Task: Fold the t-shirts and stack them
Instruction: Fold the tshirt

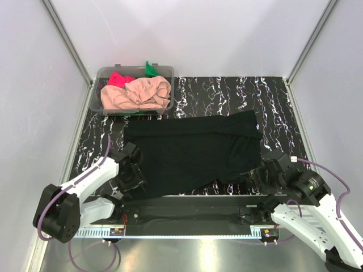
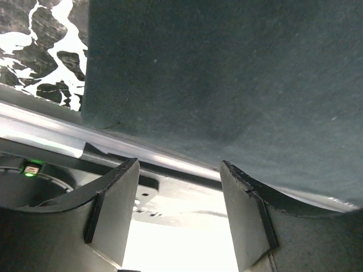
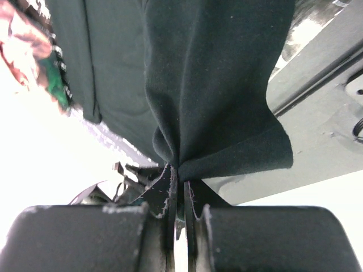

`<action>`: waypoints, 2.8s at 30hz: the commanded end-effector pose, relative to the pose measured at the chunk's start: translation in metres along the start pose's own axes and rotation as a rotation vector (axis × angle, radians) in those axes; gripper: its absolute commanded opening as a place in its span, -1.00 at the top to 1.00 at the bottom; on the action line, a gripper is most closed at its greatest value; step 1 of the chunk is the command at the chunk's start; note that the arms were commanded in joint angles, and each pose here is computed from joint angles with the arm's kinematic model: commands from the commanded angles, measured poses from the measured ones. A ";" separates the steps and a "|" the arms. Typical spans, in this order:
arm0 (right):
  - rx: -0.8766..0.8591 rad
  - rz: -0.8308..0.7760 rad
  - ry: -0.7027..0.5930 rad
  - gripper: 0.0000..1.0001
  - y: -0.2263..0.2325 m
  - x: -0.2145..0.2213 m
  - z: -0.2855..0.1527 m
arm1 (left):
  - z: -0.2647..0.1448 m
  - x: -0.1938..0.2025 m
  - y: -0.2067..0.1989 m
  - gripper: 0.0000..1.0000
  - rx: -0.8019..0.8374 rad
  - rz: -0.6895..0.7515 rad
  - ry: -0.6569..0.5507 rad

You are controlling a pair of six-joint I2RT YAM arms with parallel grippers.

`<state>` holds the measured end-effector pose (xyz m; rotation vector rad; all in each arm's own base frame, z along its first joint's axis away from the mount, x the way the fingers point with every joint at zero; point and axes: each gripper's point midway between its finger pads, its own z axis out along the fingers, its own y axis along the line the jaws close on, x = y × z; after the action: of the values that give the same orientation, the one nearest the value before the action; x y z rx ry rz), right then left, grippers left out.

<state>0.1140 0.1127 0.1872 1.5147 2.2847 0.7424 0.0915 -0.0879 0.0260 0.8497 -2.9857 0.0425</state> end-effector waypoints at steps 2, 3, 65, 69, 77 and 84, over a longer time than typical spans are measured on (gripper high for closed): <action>-0.082 -0.026 0.060 1.00 0.012 0.010 -0.008 | 0.004 -0.009 -0.010 -0.29 0.070 -0.093 -0.079; -0.091 -0.030 0.066 1.00 0.013 0.011 -0.008 | 0.006 -0.010 -0.012 -0.29 0.088 -0.103 -0.090; 0.095 -0.328 -0.168 1.00 0.025 -0.020 0.033 | -0.093 -0.091 -0.011 1.00 -0.094 -0.051 -0.414; 0.123 -0.383 -0.215 1.00 0.036 -0.027 0.035 | -0.100 -0.101 -0.010 1.00 -0.111 -0.052 -0.431; 0.206 -0.473 -0.261 1.00 0.053 -0.037 0.049 | -0.106 -0.118 -0.012 1.00 -0.144 -0.025 -0.436; 0.231 -0.485 -0.305 1.00 0.069 -0.060 0.054 | -0.104 -0.132 -0.025 1.00 -0.155 0.038 -0.410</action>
<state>0.2013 0.1058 0.1637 1.0422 2.4766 0.1355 0.2009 -0.0397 0.1126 0.9285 -3.2486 -0.3868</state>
